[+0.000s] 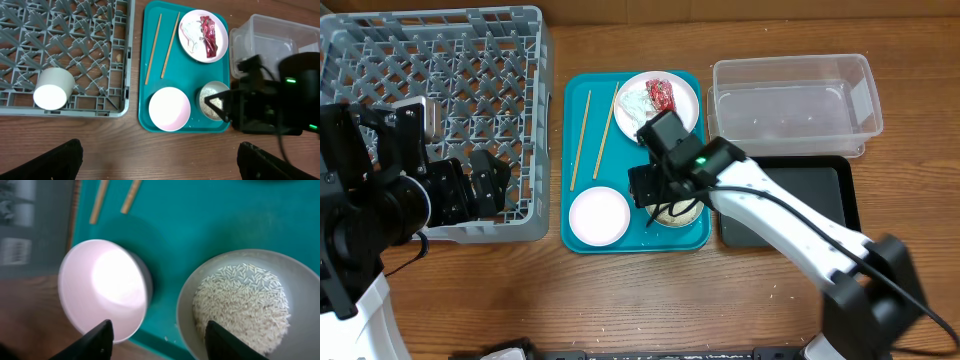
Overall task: Sort waste into correct bins and load items into the dishwasher
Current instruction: 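Grasp the grey bowl of rice with the right gripper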
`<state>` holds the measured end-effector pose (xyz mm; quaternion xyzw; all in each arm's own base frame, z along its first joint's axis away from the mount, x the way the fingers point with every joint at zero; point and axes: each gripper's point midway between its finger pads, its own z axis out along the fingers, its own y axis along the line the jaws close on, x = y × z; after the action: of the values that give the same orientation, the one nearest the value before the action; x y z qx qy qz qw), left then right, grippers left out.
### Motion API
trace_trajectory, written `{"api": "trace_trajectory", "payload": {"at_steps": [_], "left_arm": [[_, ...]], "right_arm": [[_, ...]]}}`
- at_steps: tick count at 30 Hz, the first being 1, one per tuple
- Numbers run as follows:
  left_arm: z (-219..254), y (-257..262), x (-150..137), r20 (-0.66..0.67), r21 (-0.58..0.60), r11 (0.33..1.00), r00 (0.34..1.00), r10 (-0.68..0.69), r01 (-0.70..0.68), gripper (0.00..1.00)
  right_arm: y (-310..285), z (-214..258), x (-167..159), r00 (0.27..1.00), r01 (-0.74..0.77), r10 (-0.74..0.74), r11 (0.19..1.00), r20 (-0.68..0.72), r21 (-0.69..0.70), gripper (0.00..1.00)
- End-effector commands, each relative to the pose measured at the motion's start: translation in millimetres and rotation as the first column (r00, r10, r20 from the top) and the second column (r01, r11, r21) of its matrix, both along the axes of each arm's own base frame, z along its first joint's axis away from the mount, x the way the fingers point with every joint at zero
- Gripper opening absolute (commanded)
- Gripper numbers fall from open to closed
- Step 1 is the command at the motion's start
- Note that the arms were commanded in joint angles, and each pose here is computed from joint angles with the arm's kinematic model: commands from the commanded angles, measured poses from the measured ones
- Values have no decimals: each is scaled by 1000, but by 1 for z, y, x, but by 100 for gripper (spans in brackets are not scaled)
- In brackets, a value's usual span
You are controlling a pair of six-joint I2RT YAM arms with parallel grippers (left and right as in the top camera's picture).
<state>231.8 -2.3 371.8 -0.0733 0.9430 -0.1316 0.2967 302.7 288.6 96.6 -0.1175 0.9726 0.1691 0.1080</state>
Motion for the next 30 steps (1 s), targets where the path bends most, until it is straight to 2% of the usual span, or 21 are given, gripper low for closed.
{"api": "trace_trajectory", "payload": {"at_steps": [1,3,8,11,13,17,20,26,30], "left_arm": [[1,-2,1,5,7,1000,1000,-30,30,100],[0,-2,2,2,6,1000,1000,-30,30,100],[-2,-1,5,-8,3,1000,1000,-30,30,100],[-3,-1,6,-12,2,1000,999,-30,30,100],[-4,-1,7,-14,1,1000,999,-30,30,100],[-4,-1,7,-16,1,1000,999,-30,30,100],[-4,-1,7,-16,1,1000,999,-30,30,100],[-4,-1,7,-16,1,1000,999,-30,30,100],[-4,-1,7,-16,1,1000,999,-30,30,100]], "right_arm": [[-10,-38,5,999,25,-28,995,-30,-102,58],[-10,-50,4,998,22,-28,993,-51,-115,53],[-10,-70,-1,994,19,-33,991,-100,-135,28],[-8,-71,-2,993,29,-43,992,-113,-125,21],[-8,-71,-1,992,39,-53,992,-114,-122,4],[-8,-57,-1,992,39,-53,992,-111,-121,4],[-3,-23,3,996,33,-39,996,-76,-80,4],[21,65,-8,999,-19,26,985,-40,170,4],[2,102,-10,998,36,-20,963,-64,266,4]]}}
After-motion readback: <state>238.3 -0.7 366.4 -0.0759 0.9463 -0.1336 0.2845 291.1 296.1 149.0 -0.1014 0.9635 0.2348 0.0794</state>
